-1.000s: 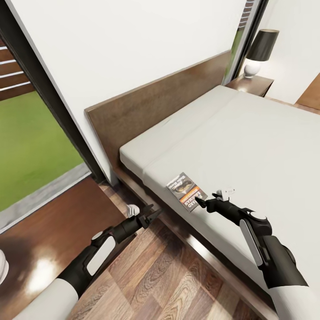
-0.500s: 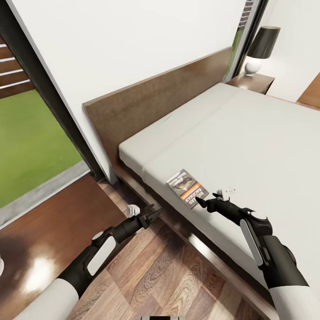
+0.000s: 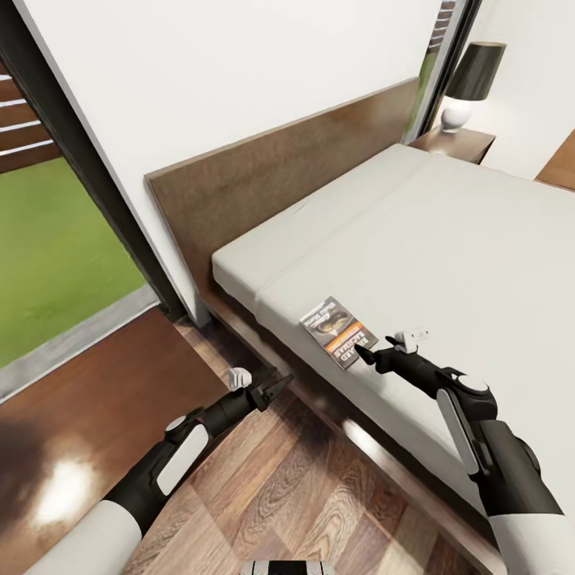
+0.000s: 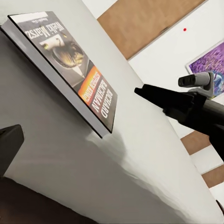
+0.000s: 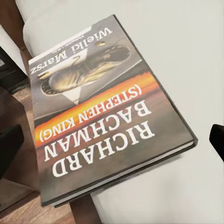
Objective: In the bedroom, move the book from the bed onto either nightstand, and place the two sandals side by side next to the bed.
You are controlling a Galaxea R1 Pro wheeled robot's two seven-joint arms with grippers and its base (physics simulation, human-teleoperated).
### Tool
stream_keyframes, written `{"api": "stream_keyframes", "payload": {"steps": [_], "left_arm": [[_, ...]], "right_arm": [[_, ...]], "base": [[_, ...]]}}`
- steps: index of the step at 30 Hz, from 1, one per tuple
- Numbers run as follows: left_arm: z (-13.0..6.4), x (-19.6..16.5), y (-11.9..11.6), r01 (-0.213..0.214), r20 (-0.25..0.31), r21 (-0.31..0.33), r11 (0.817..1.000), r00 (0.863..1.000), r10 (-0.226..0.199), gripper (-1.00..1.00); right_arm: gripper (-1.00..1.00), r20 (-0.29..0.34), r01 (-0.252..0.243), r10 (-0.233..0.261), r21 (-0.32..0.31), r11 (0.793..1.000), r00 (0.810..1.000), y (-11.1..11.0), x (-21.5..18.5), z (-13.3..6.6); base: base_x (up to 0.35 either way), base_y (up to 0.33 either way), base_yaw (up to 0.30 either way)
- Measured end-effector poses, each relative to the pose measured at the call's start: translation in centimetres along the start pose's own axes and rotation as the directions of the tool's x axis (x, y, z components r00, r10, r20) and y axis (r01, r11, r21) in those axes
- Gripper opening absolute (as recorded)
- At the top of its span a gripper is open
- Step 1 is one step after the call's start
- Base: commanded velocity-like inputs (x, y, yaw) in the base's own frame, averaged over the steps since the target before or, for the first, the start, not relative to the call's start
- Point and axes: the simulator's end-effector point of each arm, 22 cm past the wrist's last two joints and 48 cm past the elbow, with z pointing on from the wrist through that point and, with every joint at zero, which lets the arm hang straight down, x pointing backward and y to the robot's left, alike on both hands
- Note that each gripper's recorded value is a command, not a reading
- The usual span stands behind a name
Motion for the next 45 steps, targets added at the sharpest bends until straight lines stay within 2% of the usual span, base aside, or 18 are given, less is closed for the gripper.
{"api": "stream_keyframes", "payload": {"steps": [4, 13, 30, 36, 45], "left_arm": [[-0.2, 0.6, 0.7, -0.002, -0.001, -0.002, 1.000, 1.000, 0.002, 1.00], [-0.4, 1.9, 2.0, -0.002, 0.001, -0.001, 1.000, 1.000, 0.002, 1.00], [-0.5, 1.8, 2.1, -0.003, 0.002, -0.002, 1.000, 1.000, 0.003, 1.00], [-0.5, 1.8, 2.0, -0.004, 0.002, -0.002, 1.000, 1.000, 0.004, 1.00], [-0.5, 1.8, 2.1, -0.004, 0.002, -0.002, 1.000, 1.000, 0.004, 1.00]], "right_arm": [[1.00, -0.010, -0.004, 0.004, 0.001, 1.000, 1.000, -0.1, 0.5, 0.4], [1.00, 0.009, 0.004, -0.004, -0.002, 1.000, 1.000, -0.3, 0.9, 1.5], [1.00, 0.015, 0.013, -0.013, -0.008, 1.000, 1.000, 0.0, 0.8, 1.6], [1.00, 0.027, 0.018, -0.018, -0.008, 1.000, 0.999, 0.0, 0.5, 1.6], [1.00, 0.027, 0.019, -0.019, -0.008, 1.000, 0.999, 0.0, 0.5, 1.6]], "base": [[0.000, 0.000, 0.000], [0.000, 0.000, 0.000], [0.003, 0.000, 0.000], [0.224, -0.010, 0.000], [0.031, -0.007, 0.000]]}}
